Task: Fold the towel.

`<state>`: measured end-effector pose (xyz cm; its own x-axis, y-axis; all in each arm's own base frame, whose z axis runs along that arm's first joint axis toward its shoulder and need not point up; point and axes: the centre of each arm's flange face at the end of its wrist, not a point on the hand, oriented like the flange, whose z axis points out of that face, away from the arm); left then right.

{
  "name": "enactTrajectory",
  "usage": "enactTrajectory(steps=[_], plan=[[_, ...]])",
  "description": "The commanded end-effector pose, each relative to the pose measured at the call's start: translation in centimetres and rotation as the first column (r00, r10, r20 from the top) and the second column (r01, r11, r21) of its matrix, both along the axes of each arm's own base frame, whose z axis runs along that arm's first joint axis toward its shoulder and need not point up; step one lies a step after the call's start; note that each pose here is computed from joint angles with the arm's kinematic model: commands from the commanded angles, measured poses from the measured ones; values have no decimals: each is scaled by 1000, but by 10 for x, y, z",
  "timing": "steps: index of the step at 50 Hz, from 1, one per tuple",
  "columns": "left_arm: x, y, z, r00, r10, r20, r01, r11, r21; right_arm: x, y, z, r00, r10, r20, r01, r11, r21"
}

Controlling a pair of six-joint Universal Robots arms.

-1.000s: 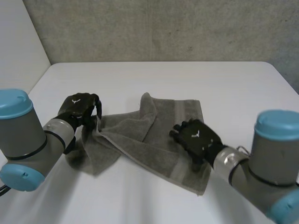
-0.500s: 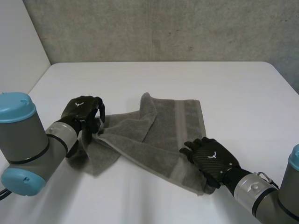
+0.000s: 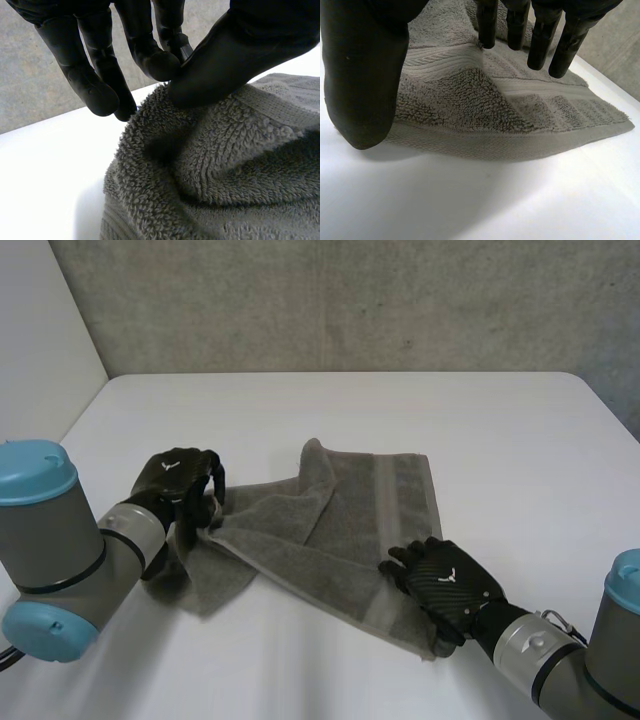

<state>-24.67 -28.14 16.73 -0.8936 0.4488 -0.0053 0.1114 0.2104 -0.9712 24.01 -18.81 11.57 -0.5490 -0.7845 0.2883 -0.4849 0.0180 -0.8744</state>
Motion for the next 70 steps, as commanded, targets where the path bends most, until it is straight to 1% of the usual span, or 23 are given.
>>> enactTrajectory(steps=[1, 5, 9, 21, 29, 36, 51, 70], plan=[[0, 2, -2, 1000, -1, 3, 1, 1000, 9, -2, 5, -2, 1000, -2, -12, 2, 999, 37], [0, 2, -2, 1000, -2, 3, 1, 1000, 9, -3, 10, -3, 1000, 5, -22, -3, 997, 76], [0, 2, -2, 1000, -1, 3, 1, 1000, 9, -3, 12, -4, 1000, 8, -23, -6, 997, 83], [1, 2, -3, 1000, 0, 3, 0, 1000, 10, 2, -3, 0, 1000, 1, -3, -1, 1000, 19], [1, 2, -3, 1000, 0, 3, 0, 1000, 10, 11, -6, -10, 1000, 18, -17, -18, 999, 32], [1, 2, -3, 1000, 0, 3, 0, 1000, 10, 17, -5, -9, 999, 30, -17, -30, 999, 14], [1, 2, -2, 1000, -2, 3, 1, 1000, 9, 19, -22, 5, 1000, -12, -6, 11, 998, -64], [0, 3, -2, 1000, -4, 1, 4, 1000, 9, 21, -30, 7, 1000, -13, -1, 13, 997, -79]])
